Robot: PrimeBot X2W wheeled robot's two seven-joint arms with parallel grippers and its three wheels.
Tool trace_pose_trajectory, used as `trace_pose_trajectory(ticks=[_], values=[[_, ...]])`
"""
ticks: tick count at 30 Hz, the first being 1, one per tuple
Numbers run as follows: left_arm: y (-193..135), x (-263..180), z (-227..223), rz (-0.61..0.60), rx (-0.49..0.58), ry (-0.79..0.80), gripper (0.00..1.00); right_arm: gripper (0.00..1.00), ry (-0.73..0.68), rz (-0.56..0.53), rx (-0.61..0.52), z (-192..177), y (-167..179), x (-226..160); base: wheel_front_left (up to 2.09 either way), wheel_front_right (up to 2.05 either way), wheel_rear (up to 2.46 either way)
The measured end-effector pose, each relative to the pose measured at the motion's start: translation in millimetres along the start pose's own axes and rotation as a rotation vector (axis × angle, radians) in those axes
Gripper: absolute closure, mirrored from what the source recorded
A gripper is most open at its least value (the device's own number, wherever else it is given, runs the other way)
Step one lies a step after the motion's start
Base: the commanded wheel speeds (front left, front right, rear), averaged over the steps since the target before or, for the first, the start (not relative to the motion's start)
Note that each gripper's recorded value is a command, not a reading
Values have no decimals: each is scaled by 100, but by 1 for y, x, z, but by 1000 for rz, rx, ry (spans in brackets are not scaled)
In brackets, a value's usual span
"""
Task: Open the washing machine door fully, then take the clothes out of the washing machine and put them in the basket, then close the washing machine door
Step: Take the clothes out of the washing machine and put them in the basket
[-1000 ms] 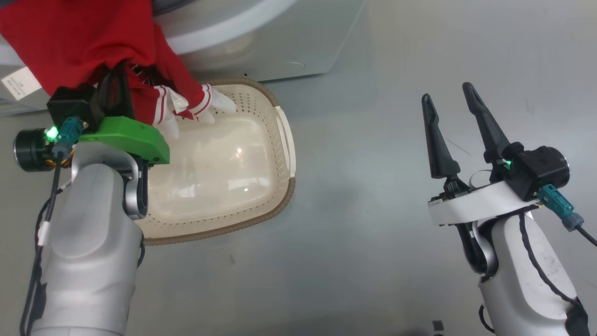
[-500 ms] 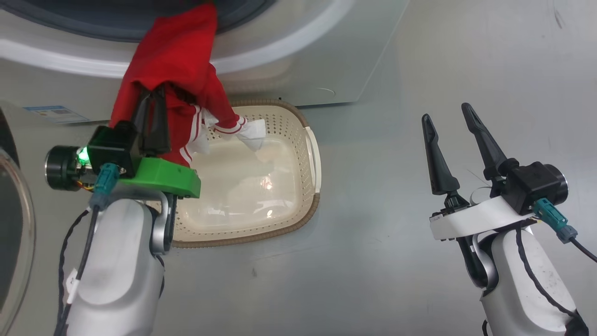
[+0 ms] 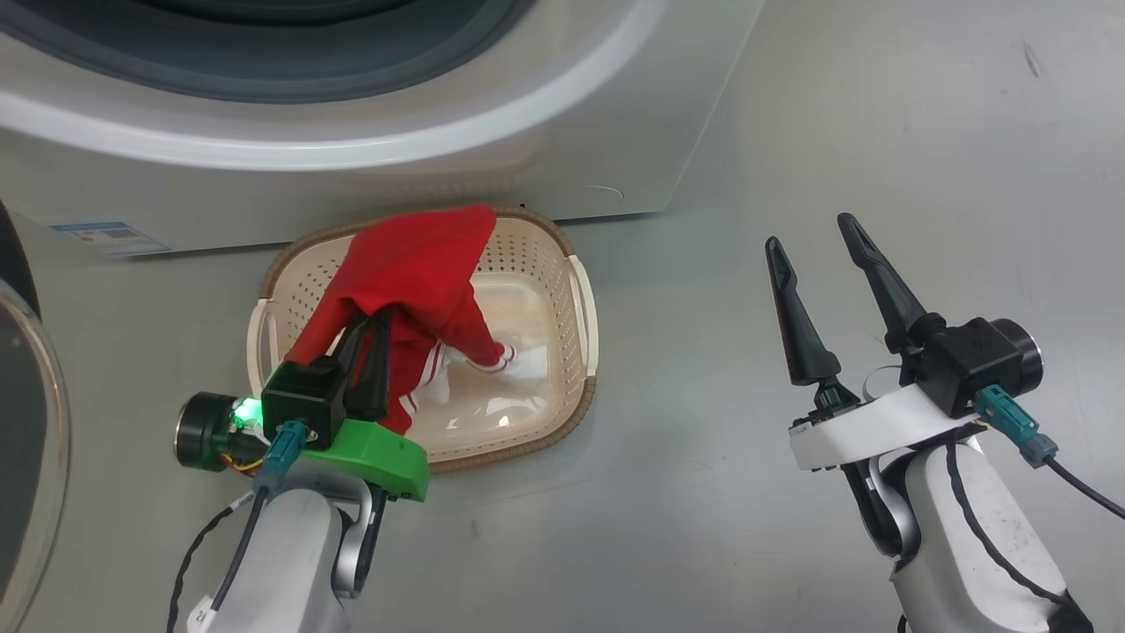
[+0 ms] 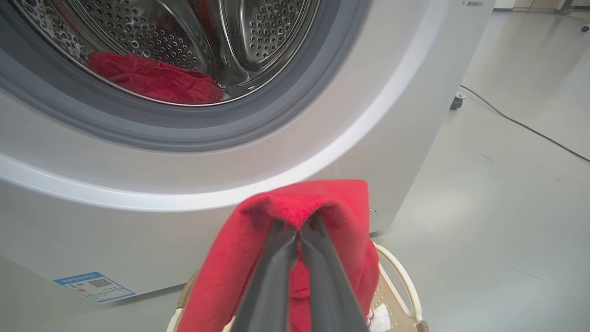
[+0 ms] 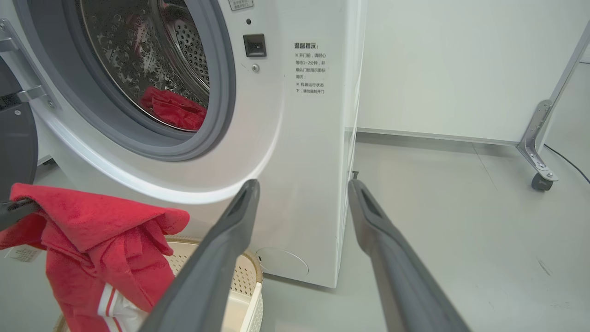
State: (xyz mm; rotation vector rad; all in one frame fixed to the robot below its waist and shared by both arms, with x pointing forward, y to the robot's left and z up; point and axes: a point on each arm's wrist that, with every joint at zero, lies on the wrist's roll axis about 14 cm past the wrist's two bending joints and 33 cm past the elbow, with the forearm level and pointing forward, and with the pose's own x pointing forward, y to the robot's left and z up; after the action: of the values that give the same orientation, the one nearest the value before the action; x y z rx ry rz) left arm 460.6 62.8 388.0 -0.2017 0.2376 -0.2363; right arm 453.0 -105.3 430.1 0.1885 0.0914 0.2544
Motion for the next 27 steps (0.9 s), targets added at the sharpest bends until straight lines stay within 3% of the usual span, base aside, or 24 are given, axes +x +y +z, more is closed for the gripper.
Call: trace_pose_trajectory(ticks=[27], values=[[8, 17, -149, 12, 6, 494, 100, 0, 49, -98, 5, -20, -38, -5, 0, 0, 0]])
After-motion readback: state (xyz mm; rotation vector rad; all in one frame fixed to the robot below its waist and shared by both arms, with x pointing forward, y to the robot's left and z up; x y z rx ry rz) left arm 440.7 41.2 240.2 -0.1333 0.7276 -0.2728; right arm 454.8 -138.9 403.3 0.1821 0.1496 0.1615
